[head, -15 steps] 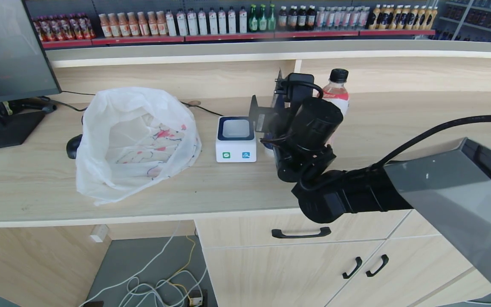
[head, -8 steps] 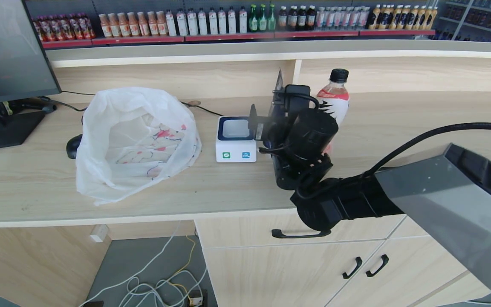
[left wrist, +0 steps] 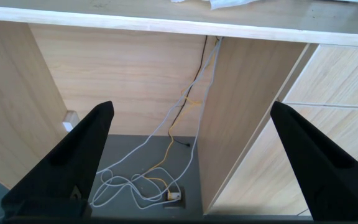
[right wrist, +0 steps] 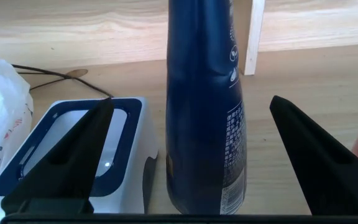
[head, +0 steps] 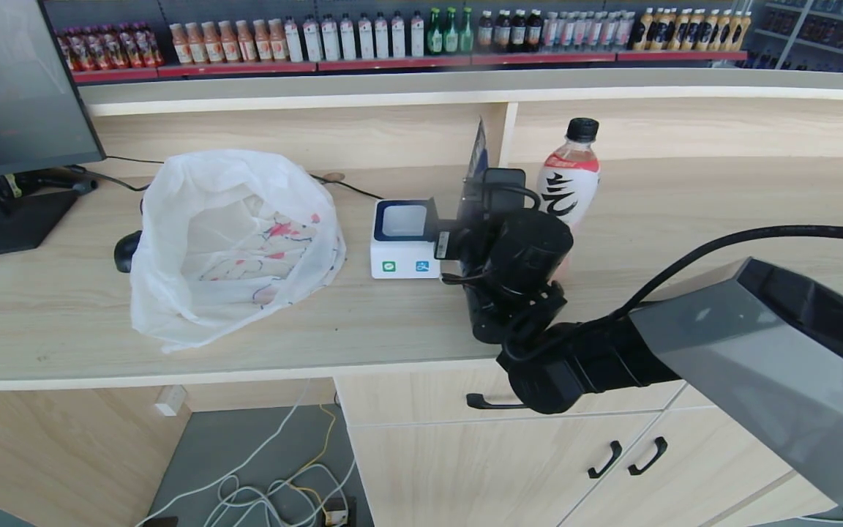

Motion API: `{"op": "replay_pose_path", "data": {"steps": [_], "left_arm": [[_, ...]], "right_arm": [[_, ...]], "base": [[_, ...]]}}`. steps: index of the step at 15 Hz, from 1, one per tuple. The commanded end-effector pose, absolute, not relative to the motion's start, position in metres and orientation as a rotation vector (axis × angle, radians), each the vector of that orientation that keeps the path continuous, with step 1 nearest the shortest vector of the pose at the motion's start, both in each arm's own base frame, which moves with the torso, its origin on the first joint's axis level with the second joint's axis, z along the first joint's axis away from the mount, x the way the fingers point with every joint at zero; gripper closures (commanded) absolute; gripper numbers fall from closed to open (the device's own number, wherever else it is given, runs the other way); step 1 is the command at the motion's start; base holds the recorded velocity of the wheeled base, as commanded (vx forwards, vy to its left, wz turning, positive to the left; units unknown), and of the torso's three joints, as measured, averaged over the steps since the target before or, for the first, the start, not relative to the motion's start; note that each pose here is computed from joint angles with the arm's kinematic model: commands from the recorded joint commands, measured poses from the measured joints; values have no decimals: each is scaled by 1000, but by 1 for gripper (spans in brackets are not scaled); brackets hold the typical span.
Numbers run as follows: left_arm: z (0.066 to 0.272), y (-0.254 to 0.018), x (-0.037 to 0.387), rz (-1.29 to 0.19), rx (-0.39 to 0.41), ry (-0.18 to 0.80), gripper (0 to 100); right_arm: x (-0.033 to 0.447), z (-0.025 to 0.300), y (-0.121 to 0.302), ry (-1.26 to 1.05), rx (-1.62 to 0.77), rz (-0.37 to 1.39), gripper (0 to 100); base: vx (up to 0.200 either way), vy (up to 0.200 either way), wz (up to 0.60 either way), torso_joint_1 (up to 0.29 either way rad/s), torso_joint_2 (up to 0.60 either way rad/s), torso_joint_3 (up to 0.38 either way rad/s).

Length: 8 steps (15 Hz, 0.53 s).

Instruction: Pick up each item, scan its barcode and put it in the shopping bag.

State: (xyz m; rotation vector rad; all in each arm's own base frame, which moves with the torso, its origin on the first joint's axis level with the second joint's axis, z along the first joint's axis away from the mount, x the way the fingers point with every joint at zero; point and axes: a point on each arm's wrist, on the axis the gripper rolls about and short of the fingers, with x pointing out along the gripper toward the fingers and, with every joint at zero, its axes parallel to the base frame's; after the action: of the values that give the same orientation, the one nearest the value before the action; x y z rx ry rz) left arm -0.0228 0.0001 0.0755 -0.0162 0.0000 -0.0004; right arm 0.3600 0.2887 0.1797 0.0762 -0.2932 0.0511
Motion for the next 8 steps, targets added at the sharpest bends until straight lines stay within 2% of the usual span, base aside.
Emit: {"op": "replay_pose_path", "data": {"steps": [1,8], "left_arm": [[75,0,-23,0,-17,0,0],[75,0,-23,0,-17,0,0]], "right_arm": [[360,177,290,-289,72,54,0],[362,176,291,-288,71,54,0]], "base": [[0,0,0,0,0,0],[0,0,0,0,0,0]]}}
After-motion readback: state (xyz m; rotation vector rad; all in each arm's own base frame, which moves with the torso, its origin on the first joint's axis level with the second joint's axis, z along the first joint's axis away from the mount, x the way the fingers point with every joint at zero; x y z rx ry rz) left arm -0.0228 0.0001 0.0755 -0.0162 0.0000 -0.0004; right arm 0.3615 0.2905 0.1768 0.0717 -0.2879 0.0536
